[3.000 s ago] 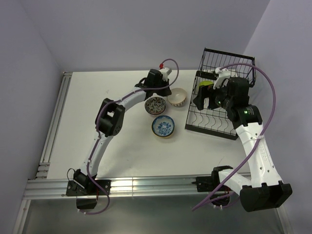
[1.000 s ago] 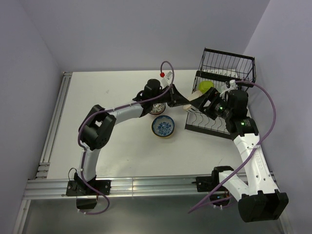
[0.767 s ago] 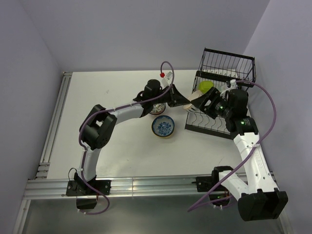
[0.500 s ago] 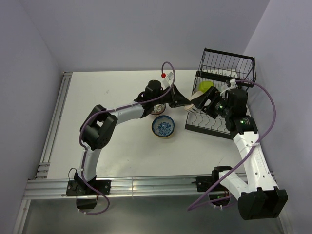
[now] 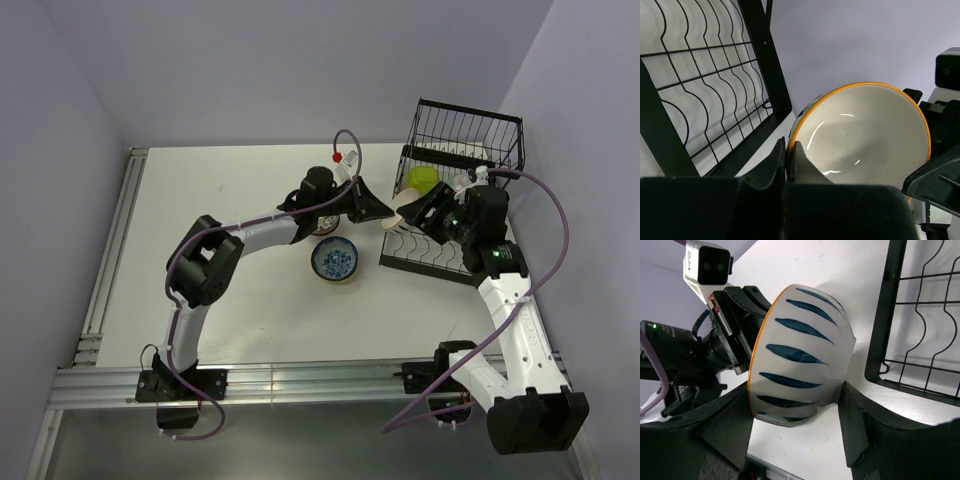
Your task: Load the bowls into the dish rack
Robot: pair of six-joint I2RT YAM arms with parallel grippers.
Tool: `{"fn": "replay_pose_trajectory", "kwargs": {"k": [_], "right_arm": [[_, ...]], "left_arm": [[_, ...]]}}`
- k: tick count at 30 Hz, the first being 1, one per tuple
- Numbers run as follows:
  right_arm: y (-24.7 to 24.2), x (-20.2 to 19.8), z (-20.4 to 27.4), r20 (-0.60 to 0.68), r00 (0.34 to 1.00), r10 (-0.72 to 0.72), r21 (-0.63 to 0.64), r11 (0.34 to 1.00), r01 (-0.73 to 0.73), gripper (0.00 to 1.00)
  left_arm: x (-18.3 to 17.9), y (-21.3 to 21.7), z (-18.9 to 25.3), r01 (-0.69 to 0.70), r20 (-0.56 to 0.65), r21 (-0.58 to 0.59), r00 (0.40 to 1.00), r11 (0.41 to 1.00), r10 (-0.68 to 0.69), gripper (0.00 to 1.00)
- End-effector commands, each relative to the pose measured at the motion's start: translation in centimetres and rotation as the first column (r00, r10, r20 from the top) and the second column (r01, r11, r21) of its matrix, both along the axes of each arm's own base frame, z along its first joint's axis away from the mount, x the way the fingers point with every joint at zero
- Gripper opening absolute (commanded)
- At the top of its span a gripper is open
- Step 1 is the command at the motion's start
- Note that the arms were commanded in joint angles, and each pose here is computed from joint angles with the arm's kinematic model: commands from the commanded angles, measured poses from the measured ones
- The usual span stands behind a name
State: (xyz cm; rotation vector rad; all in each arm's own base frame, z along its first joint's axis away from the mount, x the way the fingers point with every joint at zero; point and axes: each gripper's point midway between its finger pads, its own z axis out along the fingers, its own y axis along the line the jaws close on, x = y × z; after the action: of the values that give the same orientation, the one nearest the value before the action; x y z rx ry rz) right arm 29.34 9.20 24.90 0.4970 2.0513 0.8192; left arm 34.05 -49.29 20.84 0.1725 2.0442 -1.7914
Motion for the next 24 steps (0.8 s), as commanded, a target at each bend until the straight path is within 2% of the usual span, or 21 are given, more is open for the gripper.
{"fn": "replay_pose_trajectory", "kwargs": {"k": [1, 5, 6, 10, 11, 14, 20, 24], "right_arm": [[-0.2, 0.6, 2.4, 0.105, 0.994, 0.005, -0.021, 1.000, -0.003, 0.00], [-1.4, 0.7, 2.8, 0.121, 0.992, -0.025, -0.026, 0.999, 0.028, 0.00], [-1.6, 0.7, 2.9, 0.122, 0.992, -0.028, -0.029, 0.999, 0.032, 0.00], [-2.7, 0.9, 2.8, 0.127, 0.991, -0.049, -0.058, 0.997, 0.056, 0.00], [-2.8, 0.9, 2.7, 0.126, 0.991, -0.049, -0.064, 0.996, 0.057, 0.00], [-3.3, 1.0, 2.4, 0.123, 0.991, -0.058, -0.097, 0.993, 0.070, 0.00], [-4.0, 1.0, 2.3, 0.142, 0.988, -0.056, -0.154, 0.985, 0.078, 0.00], [-4.9, 1.0, 1.1, 0.131, 0.990, -0.057, -0.229, 0.970, 0.086, 0.00]], "left_arm": [[-0.3, -1.0, 2.9, 0.023, 0.072, -0.056, 0.997, 0.998, -0.019, 0.00], [0.1, -0.7, 2.0, 0.005, 0.059, -0.034, 0.998, 0.999, -0.003, 0.07], [0.2, -0.7, 1.8, 0.001, 0.056, -0.029, 0.998, 1.000, 0.001, 0.14], [0.6, -0.5, 1.5, -0.007, 0.052, -0.018, 0.999, 1.000, 0.008, 0.32], [0.7, -0.6, 1.6, -0.007, 0.054, -0.019, 0.998, 1.000, 0.008, 0.41], [0.8, -0.5, 1.5, -0.007, 0.059, -0.013, 0.998, 1.000, 0.008, 0.51], [1.1, -0.3, 1.1, -0.020, 0.057, 0.014, 0.998, 1.000, 0.019, 0.61], [1.5, 0.6, 1.2, -0.027, 0.073, 0.024, 0.997, 0.999, 0.025, 0.64]]}}
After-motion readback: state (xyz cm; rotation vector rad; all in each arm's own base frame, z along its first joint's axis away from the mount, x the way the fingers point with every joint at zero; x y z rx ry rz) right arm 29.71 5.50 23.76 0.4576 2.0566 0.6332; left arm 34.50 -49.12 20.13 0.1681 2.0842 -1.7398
